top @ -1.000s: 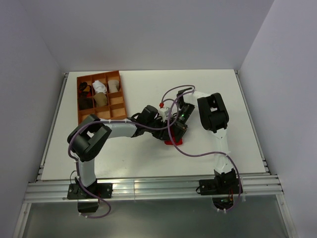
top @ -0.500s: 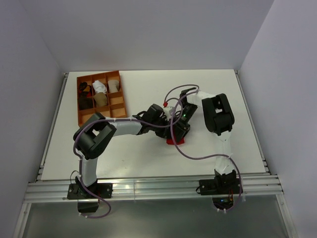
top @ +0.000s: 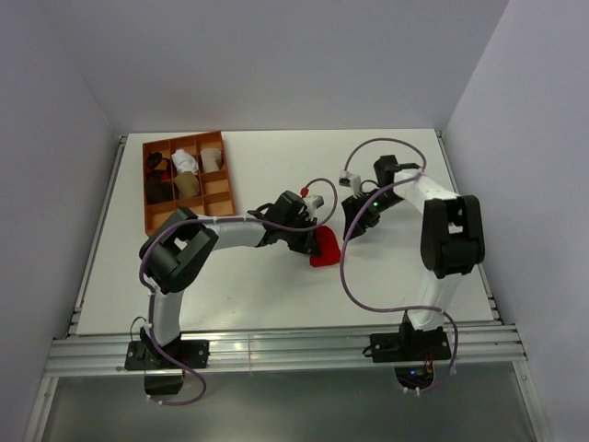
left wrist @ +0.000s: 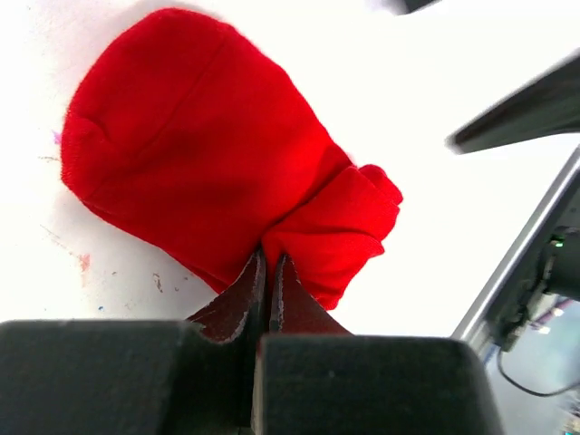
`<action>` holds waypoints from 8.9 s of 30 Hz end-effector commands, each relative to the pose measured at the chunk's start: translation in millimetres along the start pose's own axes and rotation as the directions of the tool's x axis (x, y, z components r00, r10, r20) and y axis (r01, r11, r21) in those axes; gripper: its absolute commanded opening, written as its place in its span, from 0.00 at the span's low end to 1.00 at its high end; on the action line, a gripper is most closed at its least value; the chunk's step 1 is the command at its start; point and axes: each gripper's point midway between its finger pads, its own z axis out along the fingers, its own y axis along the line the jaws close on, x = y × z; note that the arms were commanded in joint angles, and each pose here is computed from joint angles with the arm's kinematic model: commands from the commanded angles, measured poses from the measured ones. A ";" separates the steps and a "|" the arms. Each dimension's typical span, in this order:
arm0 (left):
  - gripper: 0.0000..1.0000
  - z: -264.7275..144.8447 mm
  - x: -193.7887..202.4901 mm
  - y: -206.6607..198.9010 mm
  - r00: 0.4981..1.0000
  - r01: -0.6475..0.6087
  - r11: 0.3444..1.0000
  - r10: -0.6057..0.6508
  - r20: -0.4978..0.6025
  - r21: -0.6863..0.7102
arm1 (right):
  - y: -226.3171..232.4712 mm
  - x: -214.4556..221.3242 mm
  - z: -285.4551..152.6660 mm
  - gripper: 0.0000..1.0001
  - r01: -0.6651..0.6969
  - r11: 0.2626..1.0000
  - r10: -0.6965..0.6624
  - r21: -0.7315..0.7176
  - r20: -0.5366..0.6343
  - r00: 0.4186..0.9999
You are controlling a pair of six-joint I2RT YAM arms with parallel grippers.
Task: Roll the socks
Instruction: Roll the sock at the center of the board, then pick up the sock at the center of the board.
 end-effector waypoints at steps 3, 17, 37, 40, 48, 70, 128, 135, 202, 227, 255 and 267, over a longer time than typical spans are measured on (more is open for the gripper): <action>0.00 3.8 50.0 51.5 0.969 0.130 0.978 -0.160 -0.187 -0.162 | -5.8 -2.5 -29.7 0.63 0.192 0.964 -0.220 0.185 0.150 0.964; 0.00 6.1 61.1 53.2 0.888 0.245 0.956 -0.289 -0.359 -0.163 | 31.5 15.3 -13.2 0.69 0.658 0.658 -0.731 0.366 0.098 0.675; 0.00 16.5 53.9 55.4 0.848 0.251 0.958 -0.288 -0.445 -0.140 | 53.7 9.3 42.3 0.73 0.841 0.288 -0.921 0.457 -0.108 0.374; 0.00 16.6 52.7 55.1 0.847 0.255 0.958 -0.288 -0.448 -0.133 | 50.2 11.5 52.0 0.68 0.856 0.288 -0.916 0.430 -0.137 0.377; 0.00 13.4 44.3 48.7 0.847 0.276 0.954 -0.300 -0.439 -0.120 | 45.8 12.9 58.8 0.27 0.846 0.386 -0.869 0.368 -0.164 0.468; 0.45 -38.0 -37.4 24.8 0.863 0.503 0.864 -0.503 0.048 0.009 | 40.3 47.4 54.2 0.21 0.544 0.824 -0.565 -0.156 -0.163 0.809; 0.00 5.2 26.8 15.0 0.994 0.065 0.998 -0.065 -0.090 -0.008 | 3.0 7.8 52.7 0.39 0.158 0.980 -0.181 -0.118 -0.220 0.958; 0.00 2.4 35.4 15.6 0.975 0.144 0.988 -0.150 -0.162 -0.049 | 13.6 -13.7 16.2 0.62 0.228 0.973 -0.229 -0.017 -0.046 0.972; 0.05 19.6 50.4 50.6 0.750 0.374 0.894 -0.447 -0.487 -0.245 | 60.7 18.1 50.8 0.23 0.800 0.531 -0.813 0.279 -0.099 0.574; 0.45 -57.1 -41.9 66.6 0.913 0.392 0.901 -0.358 0.194 -0.183 | 31.9 51.7 54.8 0.20 0.513 0.857 -0.509 -0.051 -0.232 0.829; 0.53 -75.3 -37.5 1.4 0.894 -0.263 0.791 0.415 0.168 -0.552 | 20.1 47.9 60.9 0.20 0.181 0.969 -0.231 -0.166 -0.366 0.902; 0.63 -62.8 -13.9 -31.4 0.709 -0.532 0.539 0.705 0.003 -0.653 | 18.2 46.9 61.1 0.19 0.140 0.975 -0.198 -0.170 -0.392 0.899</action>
